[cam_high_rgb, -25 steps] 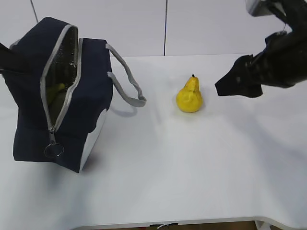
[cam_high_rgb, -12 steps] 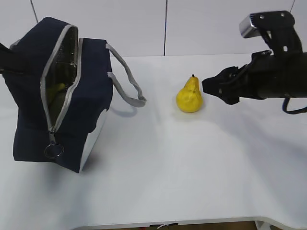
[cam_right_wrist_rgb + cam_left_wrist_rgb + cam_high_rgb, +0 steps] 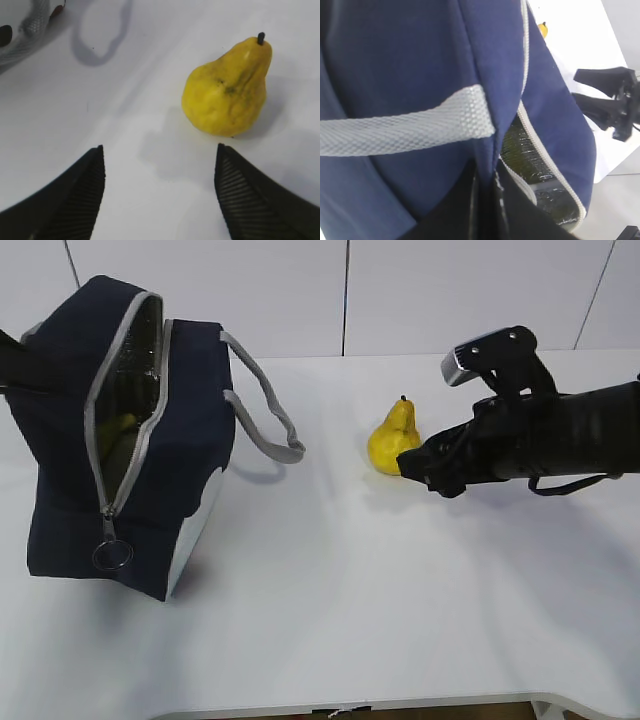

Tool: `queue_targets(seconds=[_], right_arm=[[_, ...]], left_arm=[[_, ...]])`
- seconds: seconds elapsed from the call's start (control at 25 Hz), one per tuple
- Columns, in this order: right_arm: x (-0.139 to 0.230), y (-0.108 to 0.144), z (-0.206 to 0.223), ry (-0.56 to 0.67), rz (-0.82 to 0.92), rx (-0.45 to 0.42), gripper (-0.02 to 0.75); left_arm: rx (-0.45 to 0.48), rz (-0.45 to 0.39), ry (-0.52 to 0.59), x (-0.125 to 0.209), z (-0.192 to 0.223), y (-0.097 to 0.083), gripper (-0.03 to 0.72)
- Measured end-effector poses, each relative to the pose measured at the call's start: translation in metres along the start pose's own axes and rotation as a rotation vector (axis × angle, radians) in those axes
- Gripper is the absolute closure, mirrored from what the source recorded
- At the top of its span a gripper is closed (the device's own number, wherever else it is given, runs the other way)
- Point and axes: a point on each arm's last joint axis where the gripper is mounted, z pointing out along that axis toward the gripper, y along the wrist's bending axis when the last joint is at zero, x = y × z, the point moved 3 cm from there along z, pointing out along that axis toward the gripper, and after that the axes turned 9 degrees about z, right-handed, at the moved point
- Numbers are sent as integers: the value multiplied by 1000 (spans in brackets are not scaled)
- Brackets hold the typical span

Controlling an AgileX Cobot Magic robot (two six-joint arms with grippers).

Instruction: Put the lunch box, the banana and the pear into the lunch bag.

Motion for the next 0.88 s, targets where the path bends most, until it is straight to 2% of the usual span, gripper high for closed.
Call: queue_targets(seconds=[0.24, 0.48, 0.88], right_arm=[[-17, -8, 15, -29, 2, 12, 183], [-26, -21, 26, -35, 146, 76, 183], [-31, -30, 47, -38, 228, 78, 185]], left_arm=[[0, 0, 0, 0, 0, 0, 704], [0, 0, 0, 0, 0, 0, 704], [0, 2, 0, 0, 0, 0, 704]])
